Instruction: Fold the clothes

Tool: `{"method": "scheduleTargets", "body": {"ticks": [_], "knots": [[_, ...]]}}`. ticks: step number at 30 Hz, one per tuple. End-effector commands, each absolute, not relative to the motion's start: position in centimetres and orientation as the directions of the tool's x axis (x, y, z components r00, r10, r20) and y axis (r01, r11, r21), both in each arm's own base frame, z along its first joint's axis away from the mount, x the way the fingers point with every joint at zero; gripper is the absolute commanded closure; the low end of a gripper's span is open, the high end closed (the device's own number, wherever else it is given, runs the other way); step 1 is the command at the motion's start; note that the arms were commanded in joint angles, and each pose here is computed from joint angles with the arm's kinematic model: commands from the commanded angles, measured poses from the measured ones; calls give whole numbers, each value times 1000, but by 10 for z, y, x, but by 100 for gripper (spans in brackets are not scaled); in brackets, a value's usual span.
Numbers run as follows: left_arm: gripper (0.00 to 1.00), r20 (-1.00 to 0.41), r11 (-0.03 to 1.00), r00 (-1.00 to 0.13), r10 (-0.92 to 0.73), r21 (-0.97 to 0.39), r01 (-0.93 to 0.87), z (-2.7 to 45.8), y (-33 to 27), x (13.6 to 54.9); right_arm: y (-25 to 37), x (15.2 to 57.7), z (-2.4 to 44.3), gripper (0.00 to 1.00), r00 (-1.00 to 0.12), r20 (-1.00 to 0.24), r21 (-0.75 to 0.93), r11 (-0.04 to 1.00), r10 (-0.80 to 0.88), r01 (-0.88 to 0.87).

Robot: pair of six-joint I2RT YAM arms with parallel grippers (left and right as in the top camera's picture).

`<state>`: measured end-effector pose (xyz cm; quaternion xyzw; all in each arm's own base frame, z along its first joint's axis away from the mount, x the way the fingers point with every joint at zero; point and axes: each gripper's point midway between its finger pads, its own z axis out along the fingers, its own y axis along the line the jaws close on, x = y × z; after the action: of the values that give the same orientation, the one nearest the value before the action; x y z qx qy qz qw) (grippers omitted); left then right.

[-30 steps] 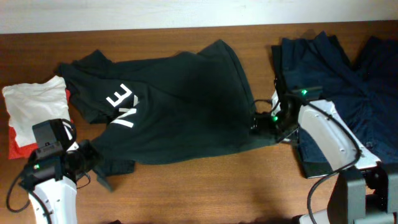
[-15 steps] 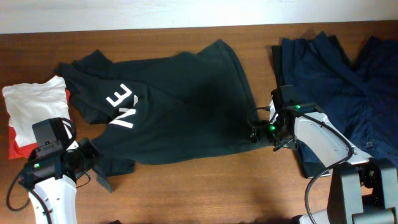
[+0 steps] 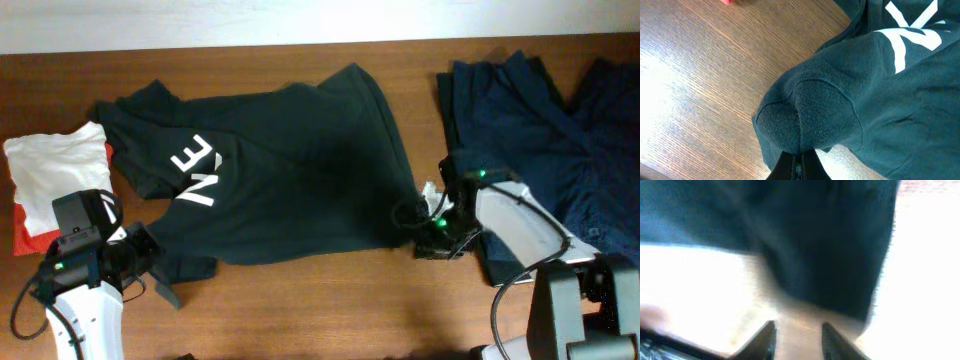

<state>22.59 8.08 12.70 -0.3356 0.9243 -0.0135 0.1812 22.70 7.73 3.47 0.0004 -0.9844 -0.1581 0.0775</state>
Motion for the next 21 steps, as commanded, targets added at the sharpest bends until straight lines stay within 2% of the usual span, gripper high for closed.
{"method": "scheduleTargets", "body": {"ticks": [1,4,5,9,12,15,18,21], "knots": [[99,-325,781,-717,-617,-137,-609,126,82,225,71,257,78,94,-996,92,339,940,4,35],[100,-323,781,-718,-617,-137,-610,125,82,224,44,270,93,67,-996,66,245,967,56,70],[100,-323,781,-718,-617,-137,-610,125,82,224,34,269,90,52,-995,66,202,976,70,82],[99,-321,781,-718,-617,-136,-610,125,81,223,26,269,73,35,-996,50,161,984,72,79],[100,-319,780,-719,-618,-136,-610,125,81,223,30,292,59,33,-996,-61,189,980,72,59],[100,-317,781,-720,-618,-135,-610,125,81,223,49,321,49,36,-978,-196,300,954,70,8],[99,-314,780,-721,-618,-134,-611,124,81,222,61,327,35,44,-973,-220,349,937,74,-7],[99,-314,780,-721,-618,-134,-611,124,81,222,77,330,21,43,-975,-220,347,936,24,-56]]}}
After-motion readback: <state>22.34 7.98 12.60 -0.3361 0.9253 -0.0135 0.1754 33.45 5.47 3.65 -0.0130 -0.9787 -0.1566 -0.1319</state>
